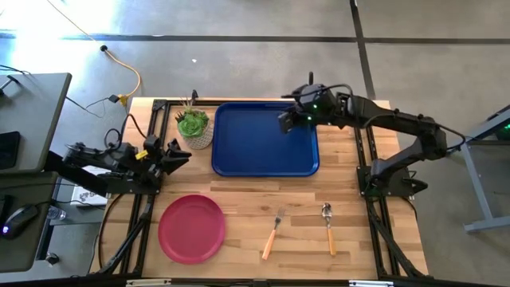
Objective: Pick and place plate/cup/fork/spoon on tray
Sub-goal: Put the pink plate on the blue serving tray to the bottom left of the green cup
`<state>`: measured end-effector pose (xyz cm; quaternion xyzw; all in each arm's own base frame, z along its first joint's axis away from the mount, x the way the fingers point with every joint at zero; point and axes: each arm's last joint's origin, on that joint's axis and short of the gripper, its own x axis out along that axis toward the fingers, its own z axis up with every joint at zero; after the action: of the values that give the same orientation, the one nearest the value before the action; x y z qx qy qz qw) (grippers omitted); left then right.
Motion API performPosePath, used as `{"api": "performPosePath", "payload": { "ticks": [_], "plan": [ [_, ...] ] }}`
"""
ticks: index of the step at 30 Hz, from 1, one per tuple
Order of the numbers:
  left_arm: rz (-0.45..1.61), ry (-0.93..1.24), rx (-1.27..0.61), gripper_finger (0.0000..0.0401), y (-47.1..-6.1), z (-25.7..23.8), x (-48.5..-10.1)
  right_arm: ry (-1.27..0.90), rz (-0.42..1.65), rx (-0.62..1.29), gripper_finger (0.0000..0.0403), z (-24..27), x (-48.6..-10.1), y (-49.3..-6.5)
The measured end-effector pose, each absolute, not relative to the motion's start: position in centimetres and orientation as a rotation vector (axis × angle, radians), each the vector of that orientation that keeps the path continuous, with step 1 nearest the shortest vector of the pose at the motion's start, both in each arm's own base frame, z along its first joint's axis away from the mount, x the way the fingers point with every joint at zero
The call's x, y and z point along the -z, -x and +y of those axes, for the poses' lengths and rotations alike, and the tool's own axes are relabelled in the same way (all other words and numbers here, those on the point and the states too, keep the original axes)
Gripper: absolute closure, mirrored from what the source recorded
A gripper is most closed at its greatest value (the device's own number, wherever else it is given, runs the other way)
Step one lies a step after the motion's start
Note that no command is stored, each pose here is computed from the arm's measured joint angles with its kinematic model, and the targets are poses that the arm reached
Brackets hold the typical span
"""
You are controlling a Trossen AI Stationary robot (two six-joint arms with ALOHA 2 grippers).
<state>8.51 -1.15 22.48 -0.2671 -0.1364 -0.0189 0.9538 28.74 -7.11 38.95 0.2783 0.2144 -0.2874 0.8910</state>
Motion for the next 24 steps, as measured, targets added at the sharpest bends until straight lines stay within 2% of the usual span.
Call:
{"api": "performPosePath", "payload": {
  "ticks": [13,24],
  "plan": [
    [0.075,0.293,-0.014,0.0288,-9.0,-1.3,-27.4,-0.561,0.337,0.512,0.0279,-5.1,-40.1,-29.5],
    [0.341,0.027,-0.02,0.0288,-11.6,-1.9,-28.4,-0.536,0.312,0.537,0.0279,-5.1,-40.7,-28.9]
  ]
}}
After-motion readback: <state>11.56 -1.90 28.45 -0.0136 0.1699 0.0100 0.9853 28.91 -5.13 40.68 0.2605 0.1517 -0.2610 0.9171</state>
